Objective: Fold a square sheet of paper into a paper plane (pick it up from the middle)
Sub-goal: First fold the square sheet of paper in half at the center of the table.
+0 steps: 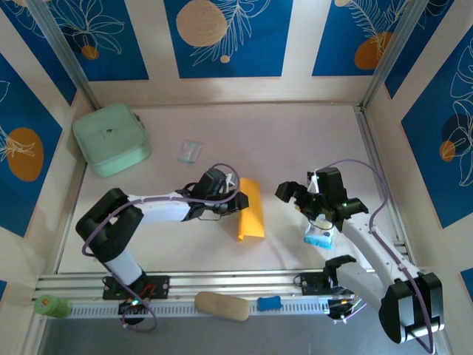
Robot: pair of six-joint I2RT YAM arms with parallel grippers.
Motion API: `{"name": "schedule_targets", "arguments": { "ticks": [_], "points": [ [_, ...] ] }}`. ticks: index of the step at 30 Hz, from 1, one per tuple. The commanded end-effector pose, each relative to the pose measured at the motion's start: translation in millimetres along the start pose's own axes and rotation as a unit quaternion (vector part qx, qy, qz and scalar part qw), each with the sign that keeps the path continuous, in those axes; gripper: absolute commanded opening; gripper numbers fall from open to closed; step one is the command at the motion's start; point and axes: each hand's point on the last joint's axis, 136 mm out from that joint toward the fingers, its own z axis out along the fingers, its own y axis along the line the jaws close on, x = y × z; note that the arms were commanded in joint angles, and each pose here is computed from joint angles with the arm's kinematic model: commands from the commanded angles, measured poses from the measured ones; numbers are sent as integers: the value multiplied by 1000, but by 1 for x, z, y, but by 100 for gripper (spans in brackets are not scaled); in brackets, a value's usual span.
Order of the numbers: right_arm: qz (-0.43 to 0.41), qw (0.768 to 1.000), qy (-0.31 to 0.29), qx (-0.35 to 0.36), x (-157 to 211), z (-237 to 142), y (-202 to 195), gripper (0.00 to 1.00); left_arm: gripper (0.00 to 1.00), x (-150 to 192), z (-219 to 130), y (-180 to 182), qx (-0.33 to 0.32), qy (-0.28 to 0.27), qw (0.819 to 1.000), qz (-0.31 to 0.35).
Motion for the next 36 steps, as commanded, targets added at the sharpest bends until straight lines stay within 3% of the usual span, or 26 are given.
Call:
{"name": "schedule_targets", "arguments": {
  "ticks": [1,3,6,14,22,30,36],
  "points": [
    [11,1000,15,-15,8,-5,-2,99,25,-16,-9,-63,164,-6,986,-10],
    [15,1000,12,-23,6,-7,-2,99,23,-23,-11,-73,205,-11,978,-30],
    [15,999,12,-33,5,-8,0,99,22,-24,-3,-72,215,4,976,-45],
    [8,998,24,-63,8,-6,8,99,23,-3,16,12,39,28,997,-64],
    [1,995,47,-91,11,-1,18,99,25,-4,17,51,-33,11,997,-70],
    [-14,992,76,-97,22,8,25,98,27,-15,13,67,-30,-41,995,-86],
    [-24,992,92,-87,24,17,30,94,30,-14,24,71,-29,-13,996,-80]
  ]
}}
